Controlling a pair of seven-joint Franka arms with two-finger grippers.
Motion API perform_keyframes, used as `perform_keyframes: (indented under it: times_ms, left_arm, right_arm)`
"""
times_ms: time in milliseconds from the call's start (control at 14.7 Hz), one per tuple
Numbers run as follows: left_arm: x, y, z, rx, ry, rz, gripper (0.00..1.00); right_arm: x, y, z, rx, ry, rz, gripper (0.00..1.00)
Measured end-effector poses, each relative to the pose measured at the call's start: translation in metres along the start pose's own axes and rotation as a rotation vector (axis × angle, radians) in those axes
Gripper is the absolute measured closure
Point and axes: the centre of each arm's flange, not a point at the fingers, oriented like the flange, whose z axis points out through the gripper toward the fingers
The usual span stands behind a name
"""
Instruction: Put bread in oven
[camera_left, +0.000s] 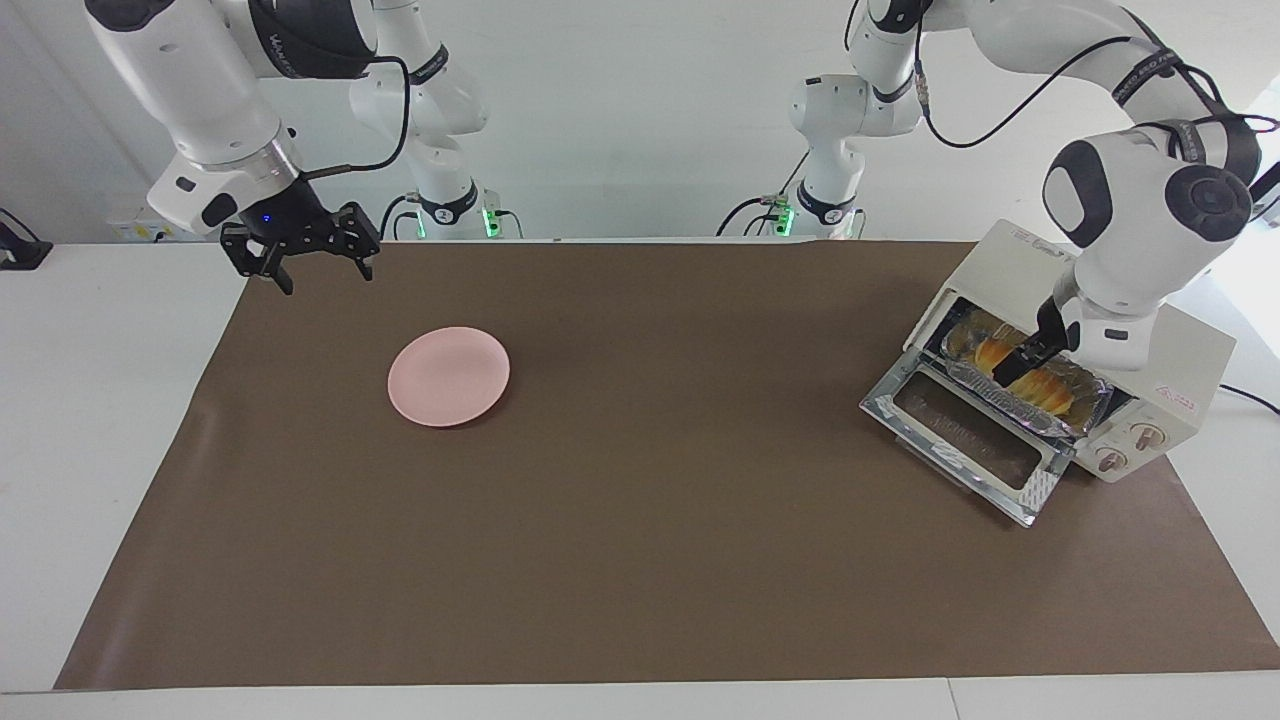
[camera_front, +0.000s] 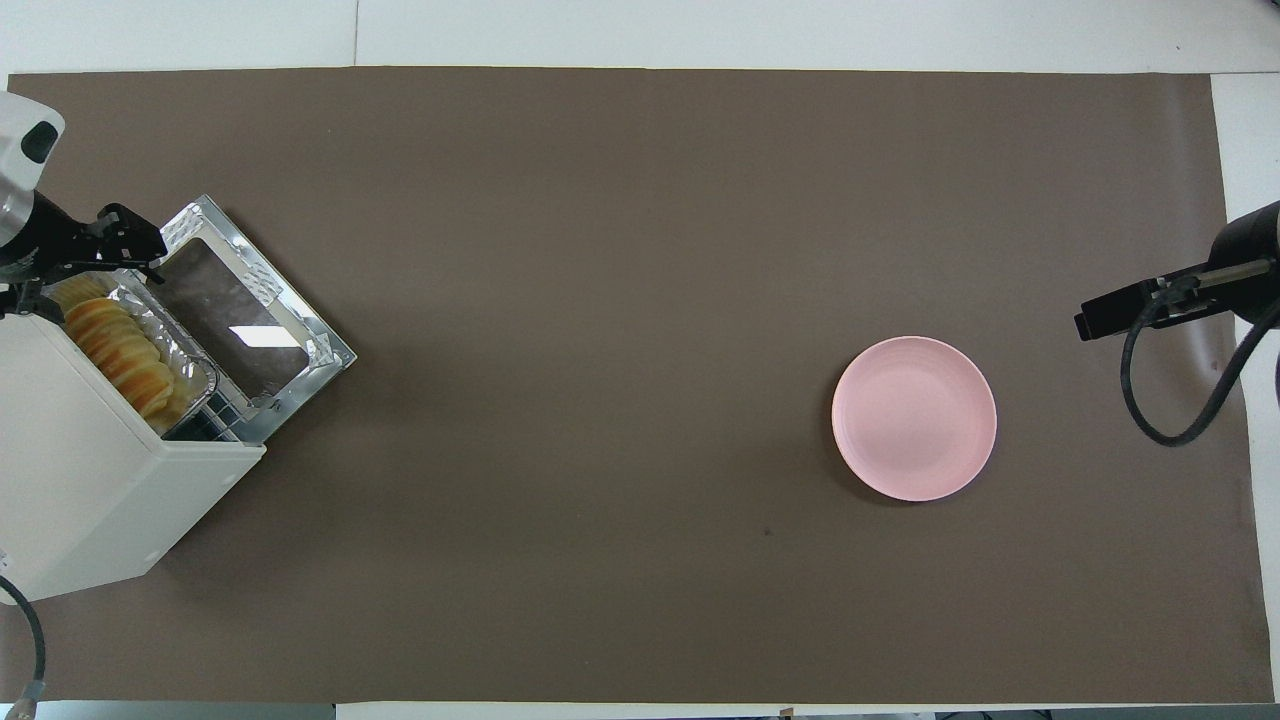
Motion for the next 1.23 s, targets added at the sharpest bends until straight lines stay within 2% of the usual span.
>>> perform_keyframes:
  times_ms: [273, 409, 614, 1227]
  left_arm:
    - [-0.036, -0.011, -0.041, -0.014, -0.015, 0.231, 0.00]
    - [-0.053, -0.016, -0.058, -0.044, -0.029, 0.324, 0.00]
    - [-0.063, -0.019, -0.062, -0.074, -0.039, 0.365, 0.00]
    - [-0.080, 0.014, -0.067, -0.074, -0.019, 0.444, 0.00]
  right_arm:
    - [0.000, 0.000, 0.000, 0.000, 0.000, 0.000, 0.00]
    - [0.000, 0.000, 0.000, 0.000, 0.000, 0.000, 0.00]
    - [0.000, 0.000, 0.000, 0.000, 0.000, 0.000, 0.00]
    - [0.000, 0.000, 0.000, 0.000, 0.000, 0.000, 0.00]
